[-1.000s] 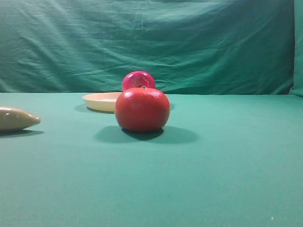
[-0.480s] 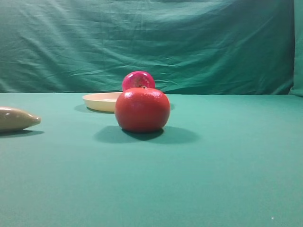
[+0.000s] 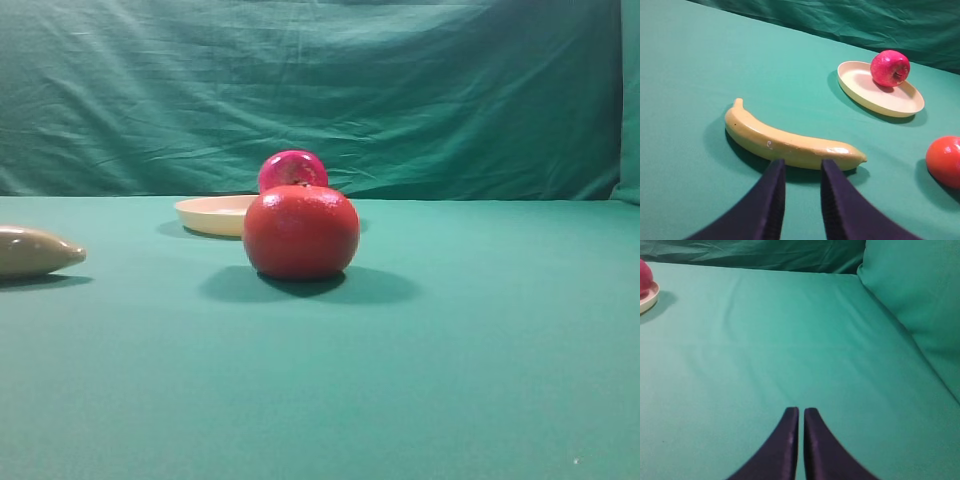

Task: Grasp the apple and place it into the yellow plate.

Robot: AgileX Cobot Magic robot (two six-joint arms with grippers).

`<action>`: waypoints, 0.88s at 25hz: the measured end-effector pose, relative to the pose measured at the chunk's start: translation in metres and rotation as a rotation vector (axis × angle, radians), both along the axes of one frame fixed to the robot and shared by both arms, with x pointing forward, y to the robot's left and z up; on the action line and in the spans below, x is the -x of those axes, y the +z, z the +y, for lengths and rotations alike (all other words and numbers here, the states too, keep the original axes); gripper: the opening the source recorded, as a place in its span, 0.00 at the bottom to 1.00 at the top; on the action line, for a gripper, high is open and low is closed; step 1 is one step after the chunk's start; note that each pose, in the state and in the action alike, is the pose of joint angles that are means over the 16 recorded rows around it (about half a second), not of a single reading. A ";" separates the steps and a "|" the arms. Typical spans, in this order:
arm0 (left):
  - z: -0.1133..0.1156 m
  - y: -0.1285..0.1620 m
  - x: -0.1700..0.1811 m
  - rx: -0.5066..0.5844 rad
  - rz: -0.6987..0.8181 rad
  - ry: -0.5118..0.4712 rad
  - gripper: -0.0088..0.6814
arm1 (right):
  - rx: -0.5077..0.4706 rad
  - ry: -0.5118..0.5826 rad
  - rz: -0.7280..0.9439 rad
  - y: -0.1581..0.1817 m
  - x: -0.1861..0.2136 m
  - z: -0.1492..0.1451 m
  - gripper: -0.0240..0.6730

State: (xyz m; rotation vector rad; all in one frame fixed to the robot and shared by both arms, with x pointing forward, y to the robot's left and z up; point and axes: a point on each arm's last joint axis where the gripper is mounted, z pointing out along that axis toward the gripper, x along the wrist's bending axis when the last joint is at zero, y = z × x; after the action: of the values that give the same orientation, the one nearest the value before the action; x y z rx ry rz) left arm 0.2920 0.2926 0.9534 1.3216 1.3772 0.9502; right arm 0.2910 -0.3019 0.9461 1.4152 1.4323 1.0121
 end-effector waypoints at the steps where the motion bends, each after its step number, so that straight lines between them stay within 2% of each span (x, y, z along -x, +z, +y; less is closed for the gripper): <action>1: 0.000 0.000 0.000 0.000 0.000 0.000 0.24 | 0.000 0.000 0.000 0.000 0.000 0.000 0.03; 22: 0.000 0.000 0.000 0.000 0.000 0.000 0.24 | 0.003 0.001 0.000 0.000 0.000 0.000 0.03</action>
State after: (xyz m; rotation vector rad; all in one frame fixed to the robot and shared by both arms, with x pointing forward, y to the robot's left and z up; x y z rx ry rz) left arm 0.2920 0.2926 0.9534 1.3216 1.3772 0.9502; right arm 0.2910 -0.3019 0.9461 1.4133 1.4341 1.0101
